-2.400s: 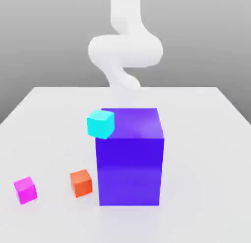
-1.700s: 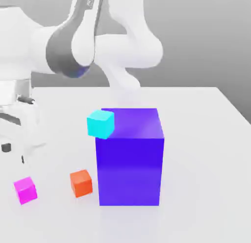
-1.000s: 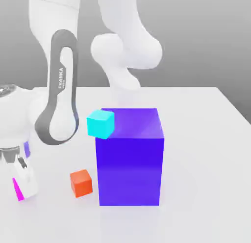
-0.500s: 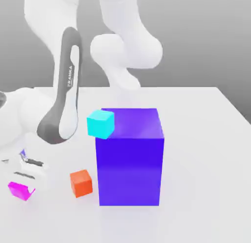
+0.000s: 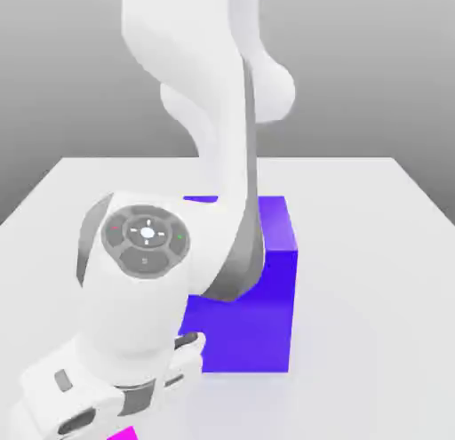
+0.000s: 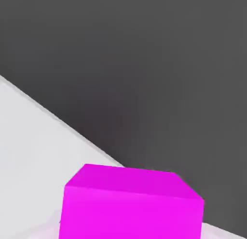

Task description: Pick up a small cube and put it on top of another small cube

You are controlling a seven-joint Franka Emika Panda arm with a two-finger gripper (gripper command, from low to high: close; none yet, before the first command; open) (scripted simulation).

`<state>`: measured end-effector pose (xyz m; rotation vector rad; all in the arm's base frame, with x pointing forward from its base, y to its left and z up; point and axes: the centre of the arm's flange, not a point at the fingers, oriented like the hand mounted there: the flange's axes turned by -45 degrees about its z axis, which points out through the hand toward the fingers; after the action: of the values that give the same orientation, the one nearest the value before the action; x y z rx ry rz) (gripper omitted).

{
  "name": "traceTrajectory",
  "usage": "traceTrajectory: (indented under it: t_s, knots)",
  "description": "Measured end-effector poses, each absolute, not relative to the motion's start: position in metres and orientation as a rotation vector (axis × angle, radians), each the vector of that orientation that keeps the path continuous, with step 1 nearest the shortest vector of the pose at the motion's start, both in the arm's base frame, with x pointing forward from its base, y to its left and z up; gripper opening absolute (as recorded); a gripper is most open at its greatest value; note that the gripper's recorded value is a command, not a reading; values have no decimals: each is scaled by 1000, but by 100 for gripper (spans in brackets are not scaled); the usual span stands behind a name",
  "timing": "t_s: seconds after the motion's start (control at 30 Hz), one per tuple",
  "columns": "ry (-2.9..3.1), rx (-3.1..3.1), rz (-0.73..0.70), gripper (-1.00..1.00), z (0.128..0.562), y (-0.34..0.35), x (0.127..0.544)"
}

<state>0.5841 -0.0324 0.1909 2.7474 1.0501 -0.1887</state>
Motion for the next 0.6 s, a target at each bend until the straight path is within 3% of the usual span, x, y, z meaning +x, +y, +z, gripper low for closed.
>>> traceTrajectory:
  t_s: [0.23,0.47,0.6]
  knots:
    - [1162,2760,-59,-100,218,142,594]
    - [1125,2903,6,-100,242,311,543]
    - [1073,2954,-1,-100,193,336,529]
